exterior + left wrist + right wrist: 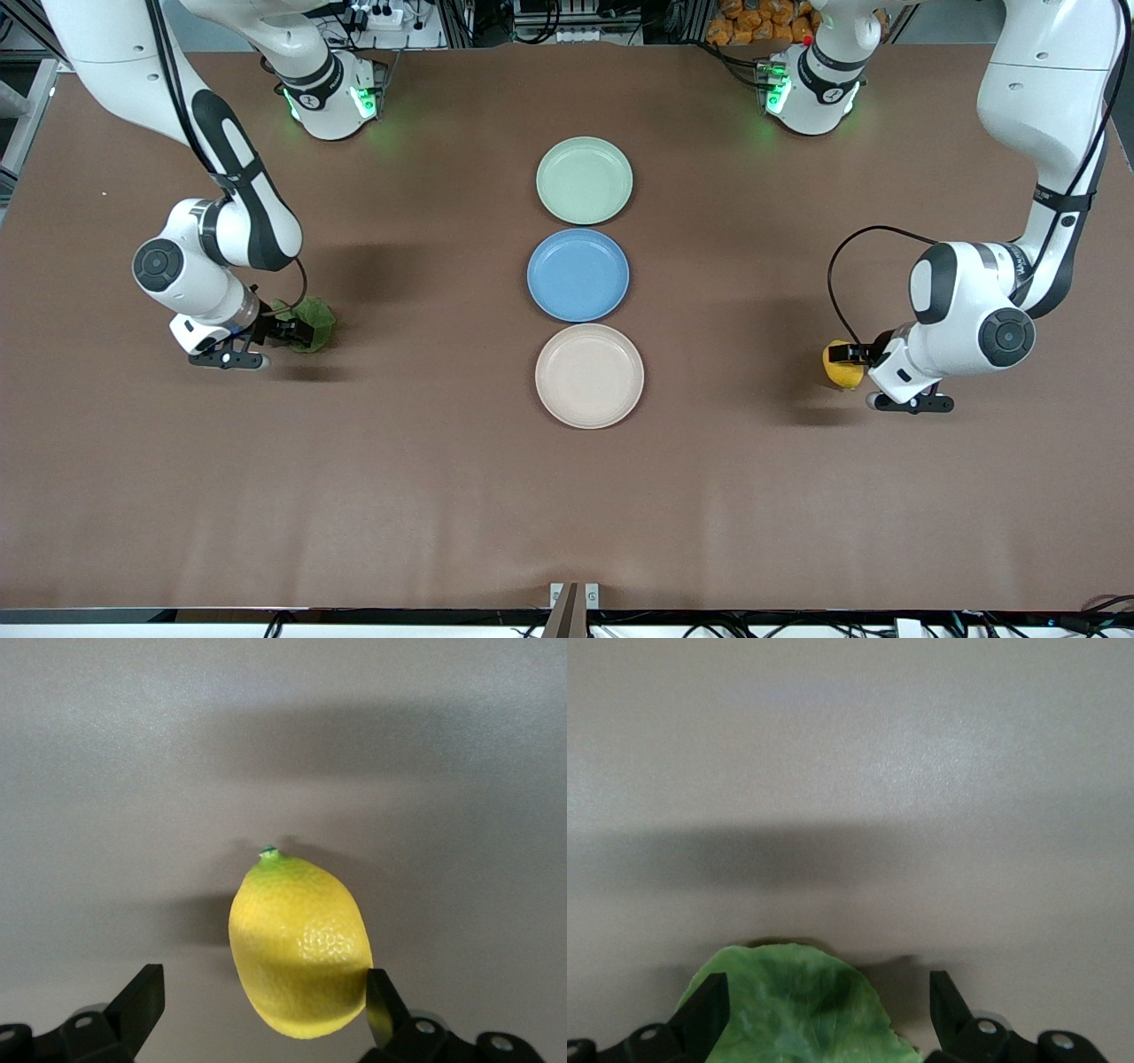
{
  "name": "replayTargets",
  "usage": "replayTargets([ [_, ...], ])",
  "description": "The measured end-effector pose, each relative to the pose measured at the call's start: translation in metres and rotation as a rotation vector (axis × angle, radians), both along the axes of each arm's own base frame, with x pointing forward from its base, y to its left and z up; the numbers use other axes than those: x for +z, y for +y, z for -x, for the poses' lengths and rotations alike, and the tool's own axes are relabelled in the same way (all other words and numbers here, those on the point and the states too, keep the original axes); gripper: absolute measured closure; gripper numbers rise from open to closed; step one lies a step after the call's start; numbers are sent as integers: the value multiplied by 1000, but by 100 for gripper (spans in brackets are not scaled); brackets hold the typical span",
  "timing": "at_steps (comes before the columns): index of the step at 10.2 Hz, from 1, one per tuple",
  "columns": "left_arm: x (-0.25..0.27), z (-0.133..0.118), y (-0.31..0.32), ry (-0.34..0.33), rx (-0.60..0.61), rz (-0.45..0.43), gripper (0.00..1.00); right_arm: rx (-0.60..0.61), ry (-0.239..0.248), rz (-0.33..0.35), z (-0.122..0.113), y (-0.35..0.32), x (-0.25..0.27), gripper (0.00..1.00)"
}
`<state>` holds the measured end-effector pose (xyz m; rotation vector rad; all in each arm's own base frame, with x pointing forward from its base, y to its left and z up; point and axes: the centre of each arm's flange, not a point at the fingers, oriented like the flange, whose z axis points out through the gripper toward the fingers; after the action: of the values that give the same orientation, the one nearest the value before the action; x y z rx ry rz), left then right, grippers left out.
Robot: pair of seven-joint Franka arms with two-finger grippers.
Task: Place lemon and lettuce in plates
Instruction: 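Close the left gripper on the lemon while the right gripper grasps the lettuce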
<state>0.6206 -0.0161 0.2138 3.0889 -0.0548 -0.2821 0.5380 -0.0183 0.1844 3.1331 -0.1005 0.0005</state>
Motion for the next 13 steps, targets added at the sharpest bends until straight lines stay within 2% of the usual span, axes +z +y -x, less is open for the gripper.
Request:
replayTargets([
  [4,-13,2,0,13,1,2,6,-18,32,-18,14,6,-13,0],
  [6,-20,2,0,17,2,4,9,-23,5,-23,17,12,-16,1],
  [8,-19,0,1,11,4,4,12,-19,-11,-23,20,17,-16,26],
  [9,-17,-2,2,6,6,3,16,-15,-15,-28,19,21,-14,45],
  [10,-17,-3,4,4,9,3,20,-9,-18,-31,19,26,-13,59],
  [11,-16,-3,4,3,10,3,33,-7,-20,-34,18,30,-11,72],
  [13,-16,-4,4,2,10,3,34,-10,-21,-35,18,30,-10,98],
])
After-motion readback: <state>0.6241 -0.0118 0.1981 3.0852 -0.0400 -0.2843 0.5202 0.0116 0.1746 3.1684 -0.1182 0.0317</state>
